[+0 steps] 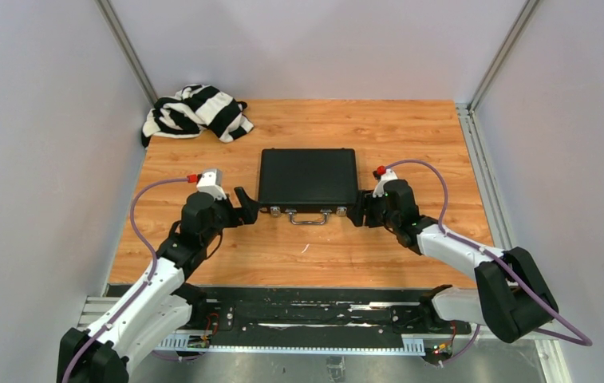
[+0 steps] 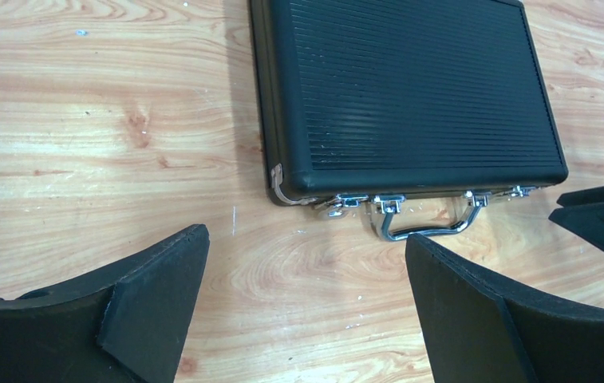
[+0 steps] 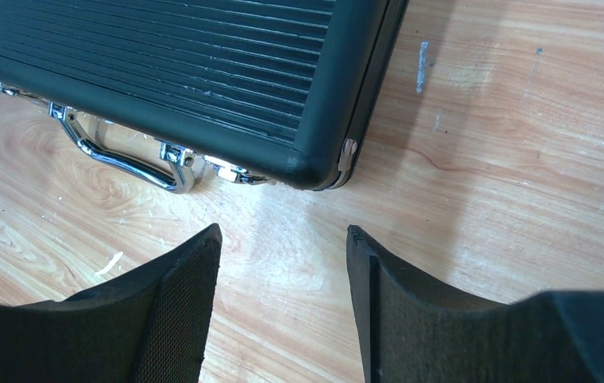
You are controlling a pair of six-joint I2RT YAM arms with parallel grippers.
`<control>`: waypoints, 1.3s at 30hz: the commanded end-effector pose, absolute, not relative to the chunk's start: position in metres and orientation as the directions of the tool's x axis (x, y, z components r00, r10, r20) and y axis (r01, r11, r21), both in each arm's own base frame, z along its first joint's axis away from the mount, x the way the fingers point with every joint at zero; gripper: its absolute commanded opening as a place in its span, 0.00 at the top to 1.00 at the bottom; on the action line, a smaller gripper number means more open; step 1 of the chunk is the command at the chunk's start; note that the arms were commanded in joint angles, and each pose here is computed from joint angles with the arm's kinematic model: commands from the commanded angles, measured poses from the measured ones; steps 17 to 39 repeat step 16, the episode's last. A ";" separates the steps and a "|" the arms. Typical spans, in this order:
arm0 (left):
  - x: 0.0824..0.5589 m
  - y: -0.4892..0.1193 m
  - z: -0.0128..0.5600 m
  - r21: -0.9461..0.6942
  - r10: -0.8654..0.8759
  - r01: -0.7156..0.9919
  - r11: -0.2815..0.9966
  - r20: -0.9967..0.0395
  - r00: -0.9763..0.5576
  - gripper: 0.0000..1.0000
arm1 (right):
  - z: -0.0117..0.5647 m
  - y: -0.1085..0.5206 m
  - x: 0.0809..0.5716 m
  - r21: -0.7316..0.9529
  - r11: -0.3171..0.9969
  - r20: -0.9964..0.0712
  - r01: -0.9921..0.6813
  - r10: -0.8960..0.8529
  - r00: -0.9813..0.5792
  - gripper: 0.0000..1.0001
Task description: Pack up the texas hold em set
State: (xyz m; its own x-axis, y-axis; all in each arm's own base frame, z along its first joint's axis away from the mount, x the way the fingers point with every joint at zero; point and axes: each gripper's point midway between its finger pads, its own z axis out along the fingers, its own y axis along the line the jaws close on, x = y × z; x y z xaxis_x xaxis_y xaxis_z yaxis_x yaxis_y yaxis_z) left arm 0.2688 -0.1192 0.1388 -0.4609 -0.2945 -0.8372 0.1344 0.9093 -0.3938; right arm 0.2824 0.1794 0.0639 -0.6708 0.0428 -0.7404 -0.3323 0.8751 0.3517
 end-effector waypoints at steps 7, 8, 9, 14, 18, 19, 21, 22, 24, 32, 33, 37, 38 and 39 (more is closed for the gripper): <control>0.269 -0.118 0.138 -0.364 -0.263 0.160 0.917 -0.857 -0.444 0.02 | 0.066 0.179 0.287 0.324 0.885 -0.755 -0.334 0.029 -0.655 0.43; 0.269 -0.119 0.138 -0.364 -0.262 0.162 0.917 -0.857 -0.444 0.02 | 0.067 0.179 0.287 0.324 0.885 -0.756 -0.335 0.029 -0.654 0.43; 0.269 -0.119 0.137 -0.365 -0.262 0.162 0.917 -0.856 -0.446 0.02 | 0.066 0.179 0.287 0.322 0.886 -0.755 -0.334 0.028 -0.655 0.43; 0.269 -0.116 0.136 -0.354 -0.256 0.154 0.922 -0.859 -0.443 0.02 | 0.064 0.180 0.287 0.325 0.885 -0.749 -0.332 0.027 -0.662 0.45; 0.269 -0.116 0.137 -0.353 -0.257 0.153 0.923 -0.861 -0.439 0.02 | 0.064 0.181 0.285 0.329 0.879 -0.747 -0.345 0.018 -0.665 0.45; 0.269 -0.116 0.137 -0.353 -0.257 0.153 0.923 -0.861 -0.439 0.02 | 0.064 0.181 0.285 0.329 0.879 -0.747 -0.345 0.018 -0.665 0.45; 0.269 -0.116 0.137 -0.353 -0.257 0.153 0.923 -0.861 -0.439 0.02 | 0.064 0.181 0.285 0.329 0.879 -0.747 -0.345 0.018 -0.665 0.45; 0.269 -0.116 0.137 -0.353 -0.257 0.153 0.923 -0.861 -0.439 0.02 | 0.064 0.181 0.285 0.329 0.879 -0.747 -0.345 0.018 -0.665 0.45; 0.269 -0.116 0.137 -0.353 -0.257 0.153 0.923 -0.861 -0.439 0.02 | 0.064 0.181 0.285 0.329 0.879 -0.747 -0.345 0.018 -0.665 0.45; 0.269 -0.116 0.137 -0.353 -0.257 0.153 0.923 -0.861 -0.439 0.02 | 0.064 0.181 0.285 0.329 0.879 -0.747 -0.345 0.018 -0.665 0.45; 0.269 -0.116 0.137 -0.353 -0.257 0.153 0.923 -0.861 -0.439 0.02 | 0.064 0.181 0.285 0.329 0.879 -0.747 -0.345 0.018 -0.665 0.45; 0.269 -0.116 0.137 -0.353 -0.257 0.153 0.923 -0.861 -0.439 0.02 | 0.064 0.181 0.285 0.329 0.879 -0.747 -0.345 0.018 -0.665 0.45; 0.269 -0.116 0.137 -0.353 -0.257 0.153 0.923 -0.861 -0.439 0.02 | 0.064 0.181 0.285 0.329 0.879 -0.747 -0.345 0.018 -0.665 0.45; 0.269 -0.116 0.137 -0.353 -0.257 0.153 0.923 -0.861 -0.439 0.02 | 0.064 0.181 0.285 0.329 0.879 -0.747 -0.345 0.018 -0.665 0.45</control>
